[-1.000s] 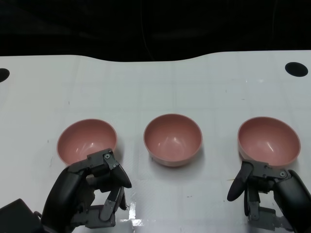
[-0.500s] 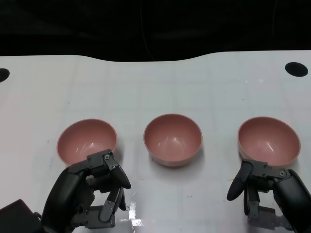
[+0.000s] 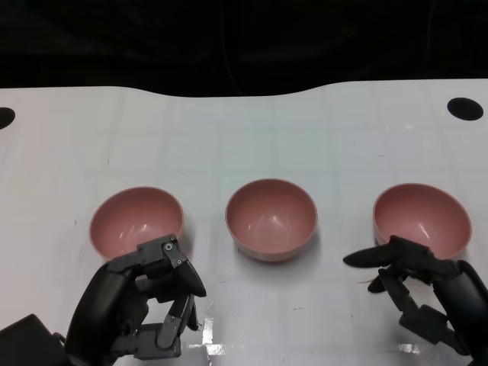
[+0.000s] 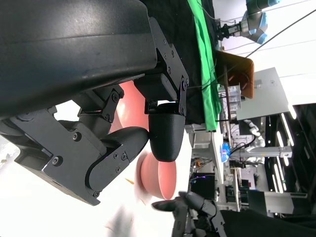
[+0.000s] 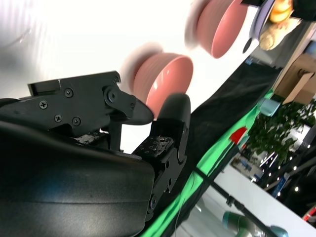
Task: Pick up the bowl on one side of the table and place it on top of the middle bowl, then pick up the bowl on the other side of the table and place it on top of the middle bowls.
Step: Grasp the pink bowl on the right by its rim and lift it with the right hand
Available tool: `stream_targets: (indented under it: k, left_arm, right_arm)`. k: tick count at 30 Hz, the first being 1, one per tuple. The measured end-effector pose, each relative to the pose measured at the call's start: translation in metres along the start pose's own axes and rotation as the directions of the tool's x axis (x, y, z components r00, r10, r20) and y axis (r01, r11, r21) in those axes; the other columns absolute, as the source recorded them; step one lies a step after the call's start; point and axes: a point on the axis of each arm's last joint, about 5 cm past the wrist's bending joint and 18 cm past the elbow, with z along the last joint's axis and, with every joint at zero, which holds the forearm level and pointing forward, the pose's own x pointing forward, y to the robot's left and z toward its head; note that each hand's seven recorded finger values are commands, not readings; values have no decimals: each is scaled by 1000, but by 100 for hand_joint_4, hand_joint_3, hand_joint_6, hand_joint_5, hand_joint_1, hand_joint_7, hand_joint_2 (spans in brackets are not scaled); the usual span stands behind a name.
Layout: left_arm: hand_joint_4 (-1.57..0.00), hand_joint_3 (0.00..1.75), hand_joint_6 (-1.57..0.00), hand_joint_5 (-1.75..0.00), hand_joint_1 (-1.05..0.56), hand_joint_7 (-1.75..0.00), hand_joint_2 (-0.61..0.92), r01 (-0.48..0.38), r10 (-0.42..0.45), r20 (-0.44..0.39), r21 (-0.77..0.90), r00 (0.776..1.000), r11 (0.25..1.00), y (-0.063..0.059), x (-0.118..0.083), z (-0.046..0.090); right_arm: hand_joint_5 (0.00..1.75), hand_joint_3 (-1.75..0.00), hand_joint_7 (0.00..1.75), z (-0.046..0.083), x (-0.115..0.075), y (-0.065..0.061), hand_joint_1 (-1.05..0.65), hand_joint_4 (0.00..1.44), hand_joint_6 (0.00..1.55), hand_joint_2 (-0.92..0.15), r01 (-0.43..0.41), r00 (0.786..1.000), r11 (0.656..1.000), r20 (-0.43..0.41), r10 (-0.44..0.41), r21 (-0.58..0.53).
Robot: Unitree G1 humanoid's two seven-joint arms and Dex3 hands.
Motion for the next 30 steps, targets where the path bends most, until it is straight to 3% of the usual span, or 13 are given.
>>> stream_targets:
  k: [7, 13, 14, 18, 21, 25, 30]
  left_arm:
    - [-83, 132, -79, -172, -21, -146, 42, -1, 1, 1, 1, 1000, 1000, 0, 0, -1]
    - [-82, 131, -79, -172, -21, -146, 42, -3, 3, 4, -4, 1000, 1000, 0, 0, -1]
    - [-82, 131, -79, -172, -22, -146, 42, -3, 3, 5, -4, 1000, 1000, 0, 0, -1]
    - [-82, 130, -79, -173, -22, -146, 43, 0, 0, 5, 2, 1000, 1000, 0, 0, -1]
    - [-82, 129, -79, -173, -22, -145, 43, 2, -2, 4, 4, 1000, 1000, 0, 0, -1]
    - [-82, 129, -80, -173, -22, -145, 43, 6, -6, 2, 9, 1000, 1000, -1, 1, -1]
    - [-81, 128, -79, -174, -23, -146, 43, 6, -6, 2, 9, 1000, 1000, -1, 1, -1]
  right_arm:
    - [77, -2, 20, 1, 2, -9, -50, 6, 29, -87, 29, 999, 979, 22, -25, -203]
    - [75, -1, 16, 3, 5, -12, -53, 4, 29, -88, 41, 999, 959, 31, -33, -279]
    - [69, 0, 12, 3, 5, -13, -59, 2, 23, -85, 39, 999, 952, 26, -33, -305]
    - [60, 0, 8, 8, 8, -19, -64, 0, 17, -83, 38, 999, 881, 7, -39, -471]
    - [59, 0, 9, 10, 9, -20, -64, 0, 17, -81, 44, 999, 852, -1, -53, -522]
    - [61, 0, 10, 11, 16, -23, -64, 0, 20, -79, 43, 996, 757, -32, -85, -652]
    - [61, -1, 9, 14, 23, -21, -65, 0, 19, -80, 42, 996, 719, -31, -89, -694]
